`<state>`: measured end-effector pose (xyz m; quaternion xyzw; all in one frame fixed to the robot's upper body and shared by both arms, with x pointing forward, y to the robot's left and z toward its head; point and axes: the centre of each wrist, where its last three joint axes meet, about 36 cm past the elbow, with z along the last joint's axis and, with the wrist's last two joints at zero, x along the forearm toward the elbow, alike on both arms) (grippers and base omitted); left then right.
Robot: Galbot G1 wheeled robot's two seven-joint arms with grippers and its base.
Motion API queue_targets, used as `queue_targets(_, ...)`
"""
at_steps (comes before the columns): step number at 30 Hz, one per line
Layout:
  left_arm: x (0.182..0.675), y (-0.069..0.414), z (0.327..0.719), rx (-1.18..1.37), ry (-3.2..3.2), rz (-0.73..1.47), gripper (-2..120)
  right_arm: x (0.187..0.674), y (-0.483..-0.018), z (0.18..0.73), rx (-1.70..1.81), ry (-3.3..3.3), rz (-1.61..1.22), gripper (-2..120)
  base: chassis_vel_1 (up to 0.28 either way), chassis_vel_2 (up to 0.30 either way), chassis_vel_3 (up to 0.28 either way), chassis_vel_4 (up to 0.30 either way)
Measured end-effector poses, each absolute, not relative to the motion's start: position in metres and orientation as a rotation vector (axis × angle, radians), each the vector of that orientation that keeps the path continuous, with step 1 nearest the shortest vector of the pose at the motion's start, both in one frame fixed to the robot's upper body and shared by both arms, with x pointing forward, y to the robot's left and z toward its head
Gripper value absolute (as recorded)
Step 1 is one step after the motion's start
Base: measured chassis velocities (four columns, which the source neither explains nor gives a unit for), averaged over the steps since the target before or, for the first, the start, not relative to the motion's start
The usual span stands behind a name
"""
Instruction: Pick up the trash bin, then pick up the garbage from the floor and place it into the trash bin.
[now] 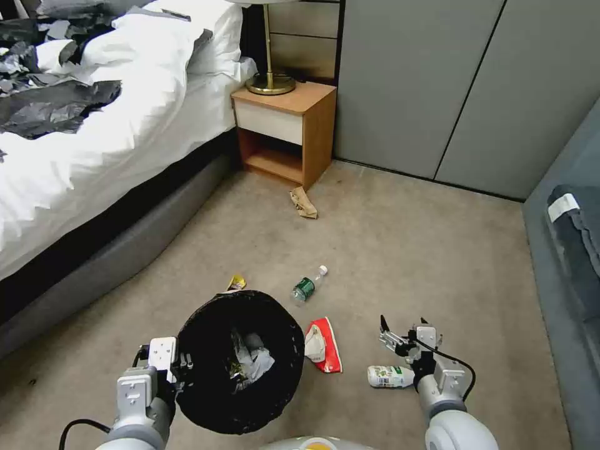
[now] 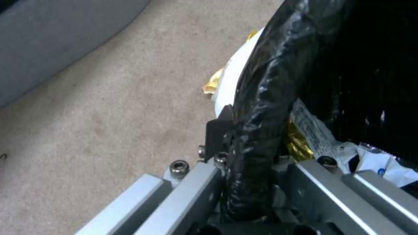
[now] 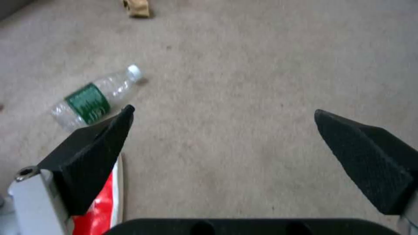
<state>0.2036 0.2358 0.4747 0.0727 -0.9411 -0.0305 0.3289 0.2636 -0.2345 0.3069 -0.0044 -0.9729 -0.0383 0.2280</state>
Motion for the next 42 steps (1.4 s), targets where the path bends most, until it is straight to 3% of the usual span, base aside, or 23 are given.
queue_targets(4,0.204,0.237,0.474,0.193,-2.462,-0.083,0,0.259,-0.251,0.303,0.083,-2.667,-0.015,100,0.0,0.0,0.0,0.0)
queue_targets(11,0.205,0.237,0.474,0.192,-2.463,-0.084,0,0.259,-0.328,0.293,0.524,-2.598,0.485,100,0.0,0.0,0.0,0.0)
queue_targets(22,0.203,0.237,0.474,0.195,-2.459,-0.087,0,0.274,-0.394,0.279,0.886,-2.375,1.03,100,0.0,0.0,0.0,0.0)
queue_targets(32,0.201,0.235,0.476,0.201,-2.459,-0.091,0,0.287,-0.408,0.255,1.08,-2.277,1.112,100,0.0,0.0,0.0,0.0)
queue_targets(42,0.2,0.235,0.476,0.205,-2.46,-0.093,0,0.287,-0.392,0.247,1.156,-2.254,1.11,100,0.0,0.0,0.0,0.0)
